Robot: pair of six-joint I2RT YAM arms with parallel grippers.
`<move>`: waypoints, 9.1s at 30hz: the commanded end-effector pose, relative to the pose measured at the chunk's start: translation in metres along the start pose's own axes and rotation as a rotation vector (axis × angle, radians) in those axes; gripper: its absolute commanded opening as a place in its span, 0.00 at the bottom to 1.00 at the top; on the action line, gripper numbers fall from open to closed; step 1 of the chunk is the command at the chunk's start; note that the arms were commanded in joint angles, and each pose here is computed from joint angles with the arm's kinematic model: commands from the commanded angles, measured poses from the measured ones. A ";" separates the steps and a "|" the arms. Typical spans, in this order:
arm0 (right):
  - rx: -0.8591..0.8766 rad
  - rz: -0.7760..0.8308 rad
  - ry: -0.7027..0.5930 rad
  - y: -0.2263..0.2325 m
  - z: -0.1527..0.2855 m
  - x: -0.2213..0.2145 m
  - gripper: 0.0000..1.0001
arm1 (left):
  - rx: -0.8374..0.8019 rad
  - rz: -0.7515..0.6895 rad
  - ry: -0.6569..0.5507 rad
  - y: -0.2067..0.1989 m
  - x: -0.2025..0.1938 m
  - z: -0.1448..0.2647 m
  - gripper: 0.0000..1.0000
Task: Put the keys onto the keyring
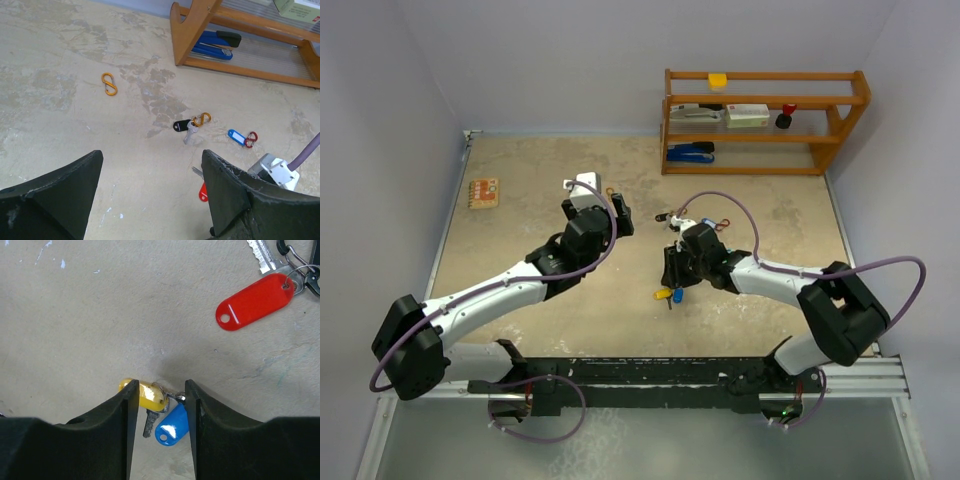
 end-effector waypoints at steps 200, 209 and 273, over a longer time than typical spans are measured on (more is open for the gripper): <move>0.019 0.042 -0.443 0.035 0.104 0.080 0.00 | 0.253 0.038 0.577 0.086 -0.177 -0.031 0.56; 0.023 0.039 -0.442 0.035 0.104 0.079 0.00 | 0.247 0.039 0.611 0.091 -0.186 -0.020 0.56; 0.028 0.040 -0.443 0.034 0.104 0.077 0.00 | 0.347 -0.232 0.685 0.106 -0.207 0.014 0.47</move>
Point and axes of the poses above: each gripper's point midway between its finger pads, its own z axis back along the fingers, its own y axis along the line the jaws close on, x = y × z, the point moved 5 cm from there along z, back along the fingers, and after that the axes turned 5 degrees about -z, right-handed, at the moved point
